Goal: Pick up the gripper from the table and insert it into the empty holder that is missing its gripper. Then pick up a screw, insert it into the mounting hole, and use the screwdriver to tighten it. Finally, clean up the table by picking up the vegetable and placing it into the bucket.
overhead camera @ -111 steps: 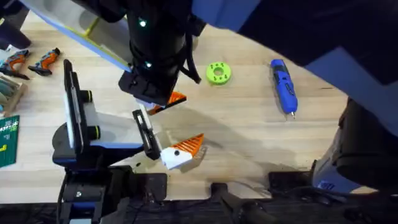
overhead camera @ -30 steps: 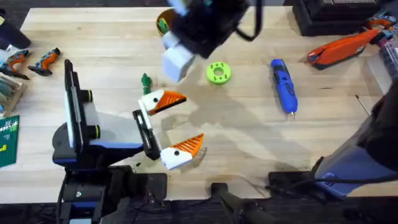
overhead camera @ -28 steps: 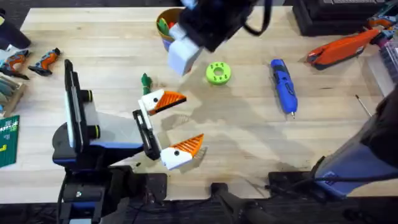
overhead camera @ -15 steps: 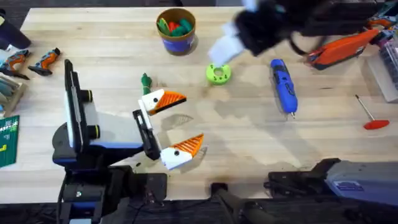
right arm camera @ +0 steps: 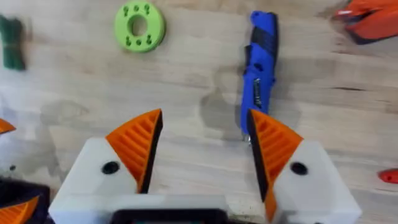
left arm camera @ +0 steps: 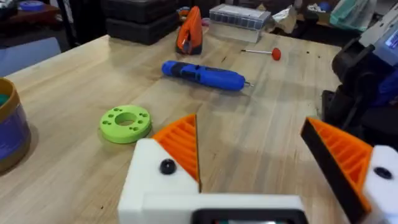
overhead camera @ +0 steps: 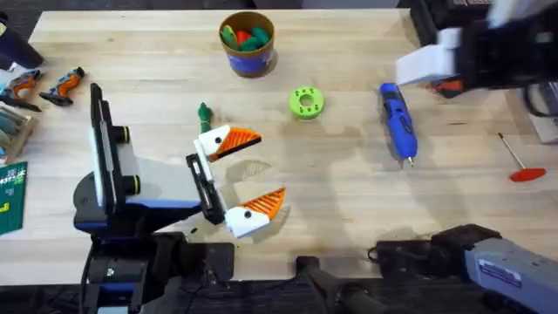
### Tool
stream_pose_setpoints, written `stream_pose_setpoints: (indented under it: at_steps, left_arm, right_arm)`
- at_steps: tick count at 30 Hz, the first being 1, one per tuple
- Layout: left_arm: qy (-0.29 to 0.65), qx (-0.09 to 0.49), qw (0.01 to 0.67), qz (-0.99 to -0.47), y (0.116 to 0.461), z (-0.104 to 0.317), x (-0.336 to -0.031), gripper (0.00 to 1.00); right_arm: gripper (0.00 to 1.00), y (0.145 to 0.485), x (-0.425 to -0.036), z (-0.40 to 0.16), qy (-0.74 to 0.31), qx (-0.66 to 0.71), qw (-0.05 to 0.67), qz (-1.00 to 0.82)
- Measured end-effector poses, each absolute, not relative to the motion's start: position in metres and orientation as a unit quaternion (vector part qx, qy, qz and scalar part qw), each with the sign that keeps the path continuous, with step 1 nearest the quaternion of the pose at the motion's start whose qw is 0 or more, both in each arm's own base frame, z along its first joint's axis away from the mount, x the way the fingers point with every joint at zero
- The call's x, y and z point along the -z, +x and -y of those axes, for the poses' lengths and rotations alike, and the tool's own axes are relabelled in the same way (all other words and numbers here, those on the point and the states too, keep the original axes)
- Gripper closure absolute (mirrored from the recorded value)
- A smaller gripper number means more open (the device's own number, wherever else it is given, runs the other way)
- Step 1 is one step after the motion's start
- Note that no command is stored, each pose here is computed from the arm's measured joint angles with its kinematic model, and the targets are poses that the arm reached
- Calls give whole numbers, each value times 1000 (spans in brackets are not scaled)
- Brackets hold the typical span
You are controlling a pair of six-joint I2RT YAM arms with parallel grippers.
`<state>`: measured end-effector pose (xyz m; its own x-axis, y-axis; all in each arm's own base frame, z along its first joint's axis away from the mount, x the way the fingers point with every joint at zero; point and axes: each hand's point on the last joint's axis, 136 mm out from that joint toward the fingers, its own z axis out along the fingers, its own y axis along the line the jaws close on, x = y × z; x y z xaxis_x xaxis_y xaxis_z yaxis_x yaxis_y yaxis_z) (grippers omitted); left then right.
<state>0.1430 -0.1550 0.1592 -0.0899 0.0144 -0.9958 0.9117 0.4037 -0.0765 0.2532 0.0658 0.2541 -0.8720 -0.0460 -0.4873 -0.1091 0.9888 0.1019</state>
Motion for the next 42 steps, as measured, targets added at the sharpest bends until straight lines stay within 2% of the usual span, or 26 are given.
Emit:
stream_pose_setpoints:
  at_steps: [4,7,20,28,29,34,35,41,42]
  left_arm:
    - [373,399,562,-621,143,155,-159,15]
    - [373,399,562,-621,143,155,-159,15]
    - [373,399,562,-621,143,155,-159,15]
    - [373,399,562,-621,143,155,-159,14]
    - [372,400,561,-622,143,155,-159,92]
    - [373,399,562,-621,143,155,-159,884]
    - [374,398,563,-620,143,155,-159,966]
    - [374,398,563,-620,143,155,-159,994]
    - [374,398,563,-620,143,155,-159,995]
  right_arm:
    - [210,247,-267,-47,-9,-59,287,-956]
    - [210,247,-262,-40,4,-56,293,-954]
    - [210,276,-220,-42,34,-55,254,-965]
    - [210,287,-191,-43,37,-47,201,-978]
    - [210,288,-188,-43,37,-46,196,-979]
    - [210,291,-177,-43,38,-42,177,-983]
    - [210,292,-175,-43,39,-41,174,-983]
    - [205,297,-170,-35,40,-34,176,-983]
    - [165,299,-168,-33,40,-32,179,-982]
